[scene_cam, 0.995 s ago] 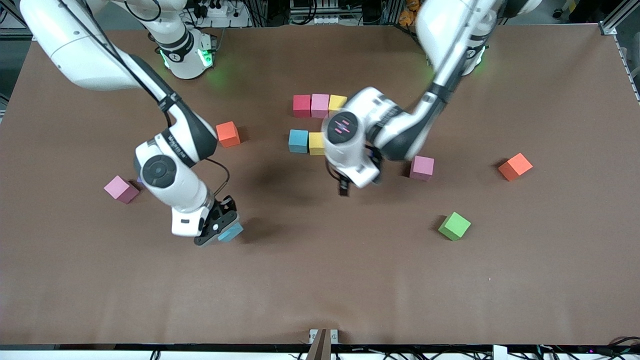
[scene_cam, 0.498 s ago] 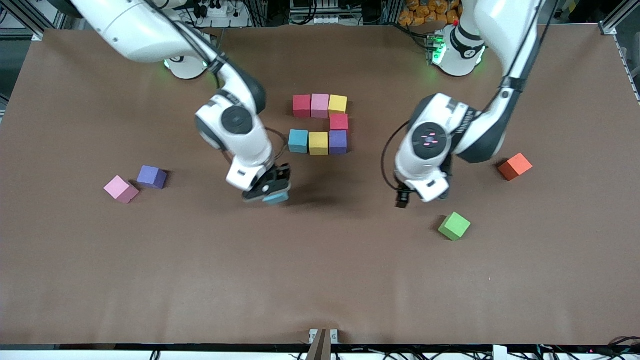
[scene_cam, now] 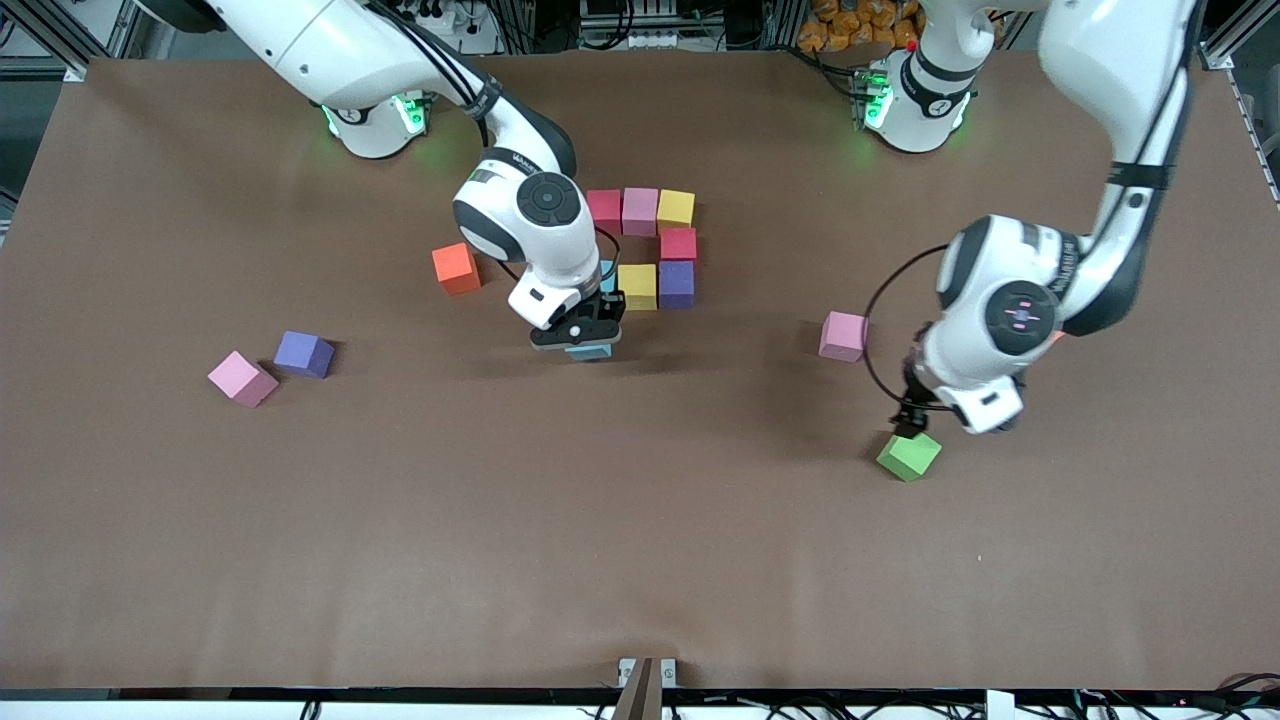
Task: Form number 2 with 11 blocks
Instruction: 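Carry the cyan cube to the shape while the left gripper reaches green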
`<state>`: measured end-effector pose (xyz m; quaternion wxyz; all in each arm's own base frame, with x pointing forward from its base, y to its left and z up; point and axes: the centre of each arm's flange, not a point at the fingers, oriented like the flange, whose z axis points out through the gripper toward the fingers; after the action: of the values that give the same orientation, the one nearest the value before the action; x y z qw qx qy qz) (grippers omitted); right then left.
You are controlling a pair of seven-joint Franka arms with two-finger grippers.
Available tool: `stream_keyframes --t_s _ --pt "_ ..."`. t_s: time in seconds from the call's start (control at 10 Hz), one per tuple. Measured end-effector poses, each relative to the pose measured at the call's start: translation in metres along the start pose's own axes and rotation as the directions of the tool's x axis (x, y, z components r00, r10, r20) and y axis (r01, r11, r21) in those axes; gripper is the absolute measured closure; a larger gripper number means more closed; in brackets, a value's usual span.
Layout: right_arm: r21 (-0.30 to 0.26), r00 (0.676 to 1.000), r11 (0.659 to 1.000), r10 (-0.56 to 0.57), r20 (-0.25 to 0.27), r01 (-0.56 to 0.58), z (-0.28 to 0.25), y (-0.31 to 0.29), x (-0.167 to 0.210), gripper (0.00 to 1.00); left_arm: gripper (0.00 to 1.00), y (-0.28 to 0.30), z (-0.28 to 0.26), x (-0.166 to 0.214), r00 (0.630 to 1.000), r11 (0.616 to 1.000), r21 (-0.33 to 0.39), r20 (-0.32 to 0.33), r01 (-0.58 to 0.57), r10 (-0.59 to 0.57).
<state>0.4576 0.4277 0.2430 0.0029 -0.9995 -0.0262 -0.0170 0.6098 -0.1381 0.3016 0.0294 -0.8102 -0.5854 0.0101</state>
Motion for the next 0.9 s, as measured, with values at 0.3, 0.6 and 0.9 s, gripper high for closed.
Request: stream_keyframes --t_s 0.3,0.6,0.9 --pt "-0.016 0.997 0.997 0.074 0.014 -0.074 0.010 -0.009 -0.016 0.44 0.00 -0.004 0.021 0.006 0.994 0.989 -0.103 -0.006 -0.108 0.108" --pt "-0.033 0.995 0.995 0.095 0.026 -0.094 0.018 -0.016 -0.031 0.44 0.00 -0.004 0.036 0.004 0.970 0.964 -0.113 -0.016 -0.242 0.241" --pt "-0.048 0.996 0.995 0.088 0.025 -0.087 0.023 -0.020 -0.037 0.44 0.00 0.005 0.049 0.008 0.967 0.961 -0.107 -0.009 -0.253 0.254"
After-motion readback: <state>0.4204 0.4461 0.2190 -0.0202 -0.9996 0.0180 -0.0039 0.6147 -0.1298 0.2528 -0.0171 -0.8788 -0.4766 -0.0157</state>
